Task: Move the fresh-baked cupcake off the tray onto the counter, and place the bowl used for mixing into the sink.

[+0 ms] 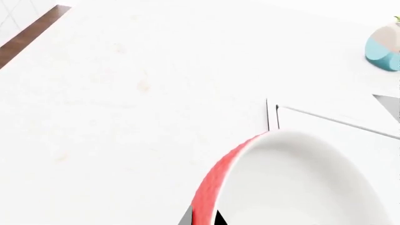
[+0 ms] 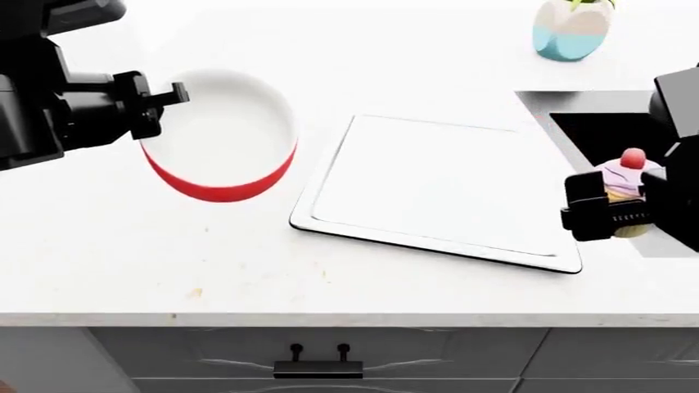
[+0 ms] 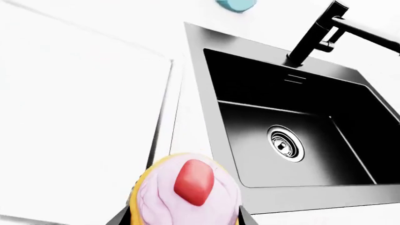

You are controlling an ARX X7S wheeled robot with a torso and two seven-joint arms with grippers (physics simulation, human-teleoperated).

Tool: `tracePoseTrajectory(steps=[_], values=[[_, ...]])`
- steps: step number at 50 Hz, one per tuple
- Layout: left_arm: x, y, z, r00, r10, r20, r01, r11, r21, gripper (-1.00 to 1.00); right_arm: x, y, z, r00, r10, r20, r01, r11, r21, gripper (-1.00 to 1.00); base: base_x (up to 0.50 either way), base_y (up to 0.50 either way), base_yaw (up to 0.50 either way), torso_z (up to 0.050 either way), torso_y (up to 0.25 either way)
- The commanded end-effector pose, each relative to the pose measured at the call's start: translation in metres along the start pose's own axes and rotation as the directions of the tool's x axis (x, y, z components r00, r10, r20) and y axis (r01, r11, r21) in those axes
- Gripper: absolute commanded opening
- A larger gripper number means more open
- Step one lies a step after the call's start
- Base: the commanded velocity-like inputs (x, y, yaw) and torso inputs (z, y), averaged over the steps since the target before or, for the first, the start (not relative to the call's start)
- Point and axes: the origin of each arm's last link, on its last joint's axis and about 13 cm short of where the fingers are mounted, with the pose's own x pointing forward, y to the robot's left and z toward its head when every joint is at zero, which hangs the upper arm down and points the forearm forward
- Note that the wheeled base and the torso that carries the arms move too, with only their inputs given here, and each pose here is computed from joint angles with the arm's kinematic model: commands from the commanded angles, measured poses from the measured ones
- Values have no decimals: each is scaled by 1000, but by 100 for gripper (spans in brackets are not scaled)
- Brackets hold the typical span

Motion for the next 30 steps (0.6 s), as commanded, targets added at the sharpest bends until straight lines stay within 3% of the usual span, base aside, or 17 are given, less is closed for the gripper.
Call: tracePoseTrajectory(steps=[1,12,30], values=[[-3,-1,5,999,-9,31,10,1000,-9,-100,7,-3,-13,1000,-10,-26,10,1000,23,-100,0,0,0,0,0],[-3,-2,5,999,-13,36,13,1000,-8,-100,22,-3,-29,999,-21,-47,24,998,65,-100,0,0,0,0,1],[-1,-1,3,999,-10,41,11,1000,-9,-100,18,-7,-35,997,-54,-61,59,995,77,-100,0,0,0,0,1]])
